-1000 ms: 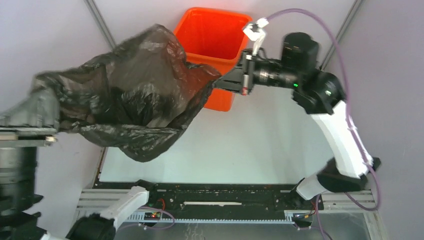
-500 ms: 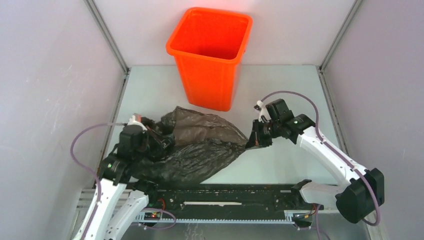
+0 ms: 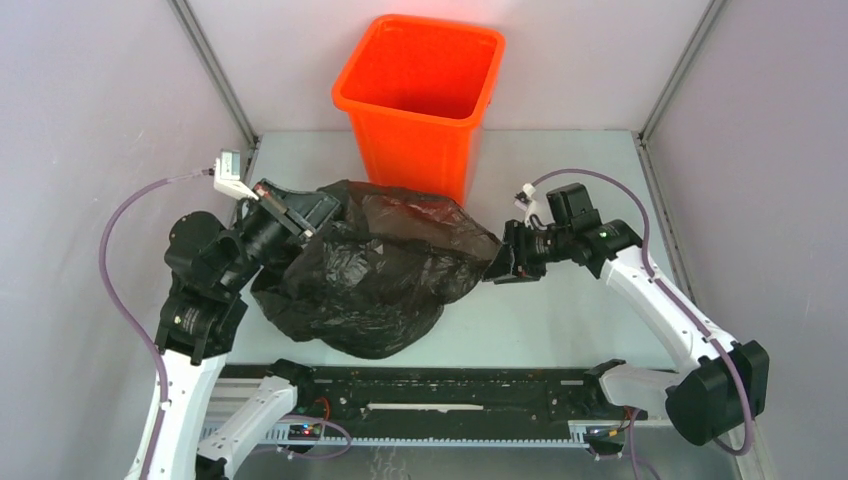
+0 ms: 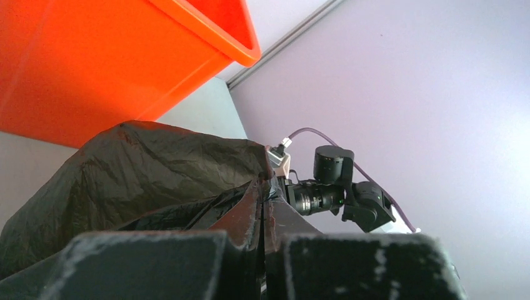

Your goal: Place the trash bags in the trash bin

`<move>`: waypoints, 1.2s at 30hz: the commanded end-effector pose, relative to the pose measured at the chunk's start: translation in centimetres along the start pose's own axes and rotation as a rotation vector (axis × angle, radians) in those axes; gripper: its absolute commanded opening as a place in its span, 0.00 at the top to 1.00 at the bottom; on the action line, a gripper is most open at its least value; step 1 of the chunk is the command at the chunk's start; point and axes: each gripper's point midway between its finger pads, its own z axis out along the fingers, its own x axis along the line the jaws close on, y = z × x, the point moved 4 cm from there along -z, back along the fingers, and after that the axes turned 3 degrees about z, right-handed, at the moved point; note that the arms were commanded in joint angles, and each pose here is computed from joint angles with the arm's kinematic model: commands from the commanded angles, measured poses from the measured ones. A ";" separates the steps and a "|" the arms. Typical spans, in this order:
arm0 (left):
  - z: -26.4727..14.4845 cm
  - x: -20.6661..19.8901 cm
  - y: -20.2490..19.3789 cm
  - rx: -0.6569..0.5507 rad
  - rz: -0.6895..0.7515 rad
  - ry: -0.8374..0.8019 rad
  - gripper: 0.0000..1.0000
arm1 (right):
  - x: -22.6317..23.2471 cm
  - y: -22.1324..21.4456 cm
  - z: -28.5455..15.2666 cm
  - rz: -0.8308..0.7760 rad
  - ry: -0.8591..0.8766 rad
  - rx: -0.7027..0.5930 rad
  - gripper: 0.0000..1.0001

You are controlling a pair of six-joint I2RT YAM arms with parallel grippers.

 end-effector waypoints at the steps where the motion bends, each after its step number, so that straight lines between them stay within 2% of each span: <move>1: 0.2 -2.5 1.3 -0.016 0.064 -0.122 1.00 | 0.3 0.7 -1.6 0.073 0.043 -0.021 0.44; 6: 0.8 -2.8 1.6 -0.019 0.072 -0.145 1.00 | -1.9 2.4 -2.4 0.286 -0.038 -0.103 0.12; 9: 1.1 -3.3 1.9 -0.013 0.072 -0.166 1.00 | -3.0 3.4 -1.5 0.369 -0.044 -0.112 0.01; 15: 1.2 -3.9 2.4 -0.012 0.094 -0.169 1.00 | -7.1 5.2 -0.4 0.518 -0.119 -0.163 0.00; 23: 1.0 -3.9 2.5 -0.017 0.096 -0.163 1.00 | -10.6 6.6 3.0 0.612 -0.003 -0.149 0.01; 29: 0.9 -4.0 2.5 -0.015 0.090 -0.167 1.00 | -11.4 9.4 2.0 0.596 0.037 -0.260 0.01; 36: 0.7 -4.0 2.4 -0.009 0.086 -0.160 1.00 | -13.0 12.2 4.2 0.641 0.042 -0.221 0.02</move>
